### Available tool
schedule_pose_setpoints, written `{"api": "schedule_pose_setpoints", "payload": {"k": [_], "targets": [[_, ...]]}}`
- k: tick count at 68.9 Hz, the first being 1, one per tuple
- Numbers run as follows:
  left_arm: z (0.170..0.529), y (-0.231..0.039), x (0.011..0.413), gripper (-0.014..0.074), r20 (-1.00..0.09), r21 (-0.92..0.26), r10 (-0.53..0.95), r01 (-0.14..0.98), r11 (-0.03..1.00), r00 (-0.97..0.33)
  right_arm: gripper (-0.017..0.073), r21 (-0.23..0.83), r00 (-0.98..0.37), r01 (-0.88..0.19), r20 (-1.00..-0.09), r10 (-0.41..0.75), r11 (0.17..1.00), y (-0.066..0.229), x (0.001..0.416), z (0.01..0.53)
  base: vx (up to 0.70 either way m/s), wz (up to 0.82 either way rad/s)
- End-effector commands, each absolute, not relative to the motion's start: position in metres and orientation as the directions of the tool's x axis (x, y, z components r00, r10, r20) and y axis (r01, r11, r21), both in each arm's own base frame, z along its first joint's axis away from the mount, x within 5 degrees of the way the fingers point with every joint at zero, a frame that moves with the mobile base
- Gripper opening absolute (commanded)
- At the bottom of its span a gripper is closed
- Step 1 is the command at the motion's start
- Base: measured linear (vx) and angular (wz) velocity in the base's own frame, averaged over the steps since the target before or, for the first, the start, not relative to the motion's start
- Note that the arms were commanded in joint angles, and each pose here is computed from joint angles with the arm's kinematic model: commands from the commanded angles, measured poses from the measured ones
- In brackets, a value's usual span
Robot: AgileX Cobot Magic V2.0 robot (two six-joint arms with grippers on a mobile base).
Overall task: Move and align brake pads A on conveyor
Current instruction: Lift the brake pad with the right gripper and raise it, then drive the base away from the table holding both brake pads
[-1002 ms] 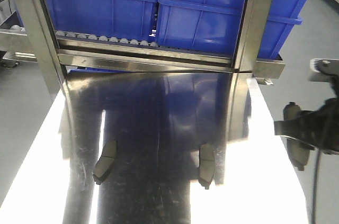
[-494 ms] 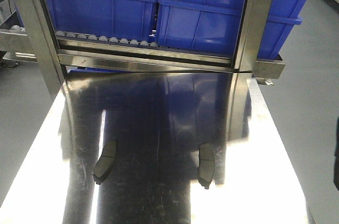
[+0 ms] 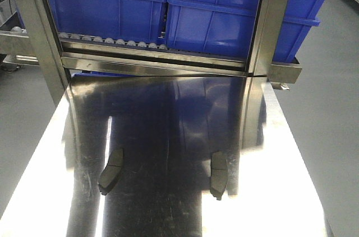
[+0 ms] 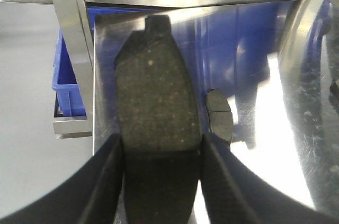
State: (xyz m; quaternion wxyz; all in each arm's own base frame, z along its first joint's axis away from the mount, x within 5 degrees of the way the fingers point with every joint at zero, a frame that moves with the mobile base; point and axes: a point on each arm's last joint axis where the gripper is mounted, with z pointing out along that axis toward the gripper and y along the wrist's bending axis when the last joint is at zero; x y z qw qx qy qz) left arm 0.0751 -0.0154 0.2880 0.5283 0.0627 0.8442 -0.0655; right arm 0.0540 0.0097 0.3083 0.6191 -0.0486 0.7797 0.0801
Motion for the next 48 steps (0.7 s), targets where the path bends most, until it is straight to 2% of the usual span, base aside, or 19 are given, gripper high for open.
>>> {"api": "schedule_pose_setpoints", "payload": {"k": [1,48], "targets": [[0.3042,-0.0161,0.0778,-0.0006,-0.941,-0.059,0.004,0.176,0.983,-0.338,-0.001,0.055,-0.108,-0.184,-0.994,0.036,0.981,0.01,0.0553,0.3262,0.0,0.0],[0.3042,-0.0161,0.0779,-0.0006,-0.941,-0.059,0.004,0.176,0.983,-0.338,-0.001,0.056,-0.111,-0.182,-0.993,0.036,0.982,0.0099,0.0555,0.3259,-0.01,0.03]]}}
